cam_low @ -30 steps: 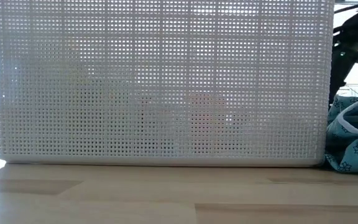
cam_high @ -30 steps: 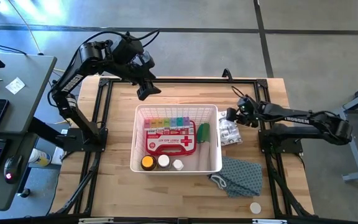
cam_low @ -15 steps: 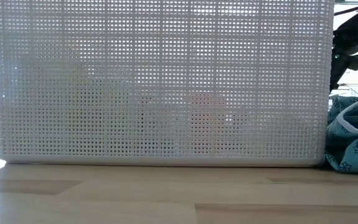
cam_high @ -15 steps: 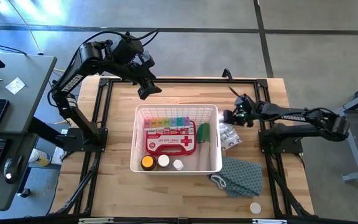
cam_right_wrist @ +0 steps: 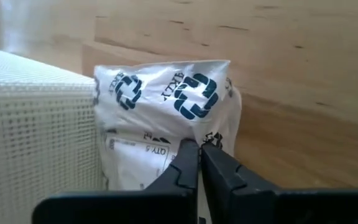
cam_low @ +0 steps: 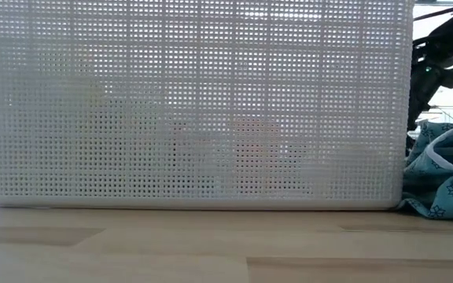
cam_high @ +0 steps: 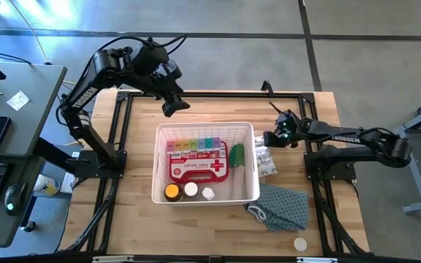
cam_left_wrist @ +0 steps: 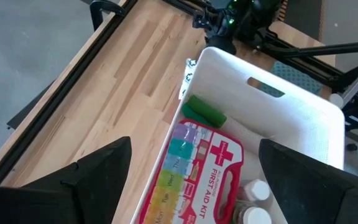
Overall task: Pick & place medical supplies in basket/bin
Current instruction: Put the white mailer bag into the white container
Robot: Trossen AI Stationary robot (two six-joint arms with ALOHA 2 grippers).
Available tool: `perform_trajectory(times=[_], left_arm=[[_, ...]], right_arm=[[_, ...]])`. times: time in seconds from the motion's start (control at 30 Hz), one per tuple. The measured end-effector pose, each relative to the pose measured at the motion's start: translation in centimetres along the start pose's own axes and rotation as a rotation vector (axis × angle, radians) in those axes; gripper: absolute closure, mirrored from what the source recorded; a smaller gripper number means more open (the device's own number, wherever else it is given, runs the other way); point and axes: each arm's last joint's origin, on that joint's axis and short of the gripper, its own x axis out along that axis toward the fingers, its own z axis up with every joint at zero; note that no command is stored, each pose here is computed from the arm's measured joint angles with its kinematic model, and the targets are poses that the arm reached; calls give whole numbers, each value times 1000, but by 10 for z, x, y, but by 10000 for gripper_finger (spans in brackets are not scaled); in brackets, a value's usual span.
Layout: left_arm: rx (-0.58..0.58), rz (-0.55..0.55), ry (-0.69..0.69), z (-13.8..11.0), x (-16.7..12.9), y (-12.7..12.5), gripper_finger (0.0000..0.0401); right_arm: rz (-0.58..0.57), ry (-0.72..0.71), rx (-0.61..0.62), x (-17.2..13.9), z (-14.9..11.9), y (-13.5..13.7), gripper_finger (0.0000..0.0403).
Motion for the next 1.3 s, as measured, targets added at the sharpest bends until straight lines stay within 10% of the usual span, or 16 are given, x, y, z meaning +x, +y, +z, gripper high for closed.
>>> perform_trajectory(times=[0.93,1.3], left_arm=[[66,28,-7,0,0,1,16],[75,28,-10,1,0,1,16]], right_arm=[[329,-478,-258,-192,23,127,402],[-114,-429,-434,-177,32,121,368]])
